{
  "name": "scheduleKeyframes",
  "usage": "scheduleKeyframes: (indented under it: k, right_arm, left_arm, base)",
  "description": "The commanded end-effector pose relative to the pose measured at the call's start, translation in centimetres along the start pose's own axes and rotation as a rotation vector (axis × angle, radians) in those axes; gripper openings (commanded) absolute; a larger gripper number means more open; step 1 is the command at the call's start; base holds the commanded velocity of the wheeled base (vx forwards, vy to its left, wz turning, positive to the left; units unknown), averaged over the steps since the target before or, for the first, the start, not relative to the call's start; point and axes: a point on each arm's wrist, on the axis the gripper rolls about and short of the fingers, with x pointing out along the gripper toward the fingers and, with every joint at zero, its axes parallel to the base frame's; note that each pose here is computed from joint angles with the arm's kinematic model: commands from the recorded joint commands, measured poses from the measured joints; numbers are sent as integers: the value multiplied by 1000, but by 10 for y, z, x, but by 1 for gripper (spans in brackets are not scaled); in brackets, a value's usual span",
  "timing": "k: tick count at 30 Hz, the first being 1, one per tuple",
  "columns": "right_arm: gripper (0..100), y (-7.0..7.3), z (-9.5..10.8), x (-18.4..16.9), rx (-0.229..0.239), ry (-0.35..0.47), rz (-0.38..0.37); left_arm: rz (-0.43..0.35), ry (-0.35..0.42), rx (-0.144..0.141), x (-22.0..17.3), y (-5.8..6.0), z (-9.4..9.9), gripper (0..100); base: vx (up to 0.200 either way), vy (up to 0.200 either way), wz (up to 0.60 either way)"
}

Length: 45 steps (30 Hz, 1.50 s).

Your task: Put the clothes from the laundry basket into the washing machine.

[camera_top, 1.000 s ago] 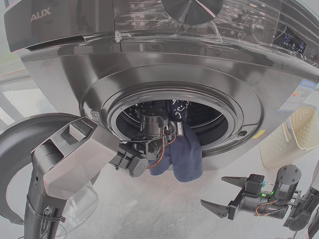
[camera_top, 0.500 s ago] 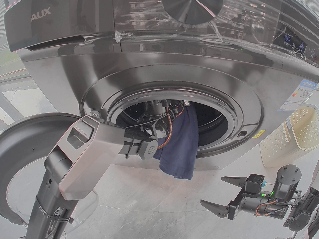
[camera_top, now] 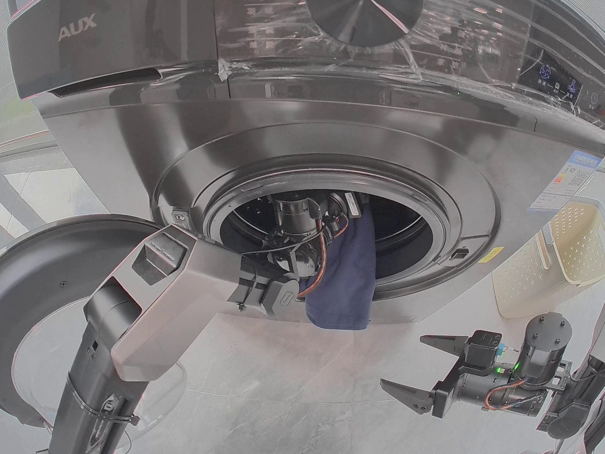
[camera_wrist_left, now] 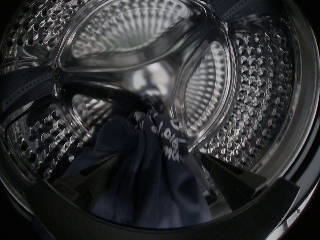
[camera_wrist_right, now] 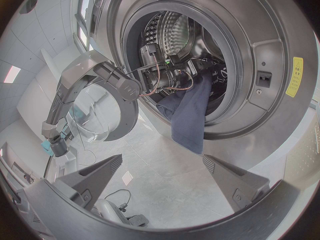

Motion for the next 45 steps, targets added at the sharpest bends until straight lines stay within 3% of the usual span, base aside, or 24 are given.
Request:
scheduleKeyframes:
  k: [1,4,8,14,15,26,30,31,32,34,35,43,44,45]
  right_arm:
    - [100,0,-1,-1,0,6,0]
    - [100,0,-1,-1,0,6,1]
    - [100,1,-1,-1,1,8,4]
    - [100,2,-1,0,0,6,6]
    - [100,2,-1,0,0,6,7]
    - [100,2,0,0,-2,2,8]
    - [100,2,1,1,-1,-4,8]
    - [100,2,1,1,-1,-4,8]
    - [100,2,1,1,-1,-4,8]
    - [100,2,0,1,-1,-3,8]
    - [100,2,1,1,-1,-4,8]
    - [100,2,0,1,-1,-3,8]
    - [100,2,0,1,-1,-3,8]
    - [100,2,0,1,-1,-3,8]
  left_arm:
    - [-5,72,21,-29,-5,23,100]
    - [0,139,53,-43,0,23,100]
    - [-22,244,120,-56,12,1,100]
    - [-13,287,142,-50,21,-27,100]
    - [-9,285,143,-45,24,-35,0]
    - [-30,238,129,-27,22,-41,0]
    - [-22,74,87,4,16,-25,0]
    - [-22,74,87,4,16,-25,0]
    - [-8,-2,75,15,14,-13,0]
    - [-9,-17,72,17,13,-11,0]
    - [4,-75,61,25,12,-5,0]
    - [15,-93,54,25,11,4,0]
    - [11,-95,52,25,9,5,100]
    - [10,-95,51,25,8,5,100]
  base:
    - [0,0,0]
    - [0,0,0]
    - [0,0,0]
    - [0,0,0]
    - [0,0,0]
    - [0,0,0]
    - [0,0,0]
    - [0,0,0]
    - [0,0,0]
    - [0,0,0]
    - [0,0,0]
    - [0,0,0]
    - [0,0,0]
    - [0,0,0]
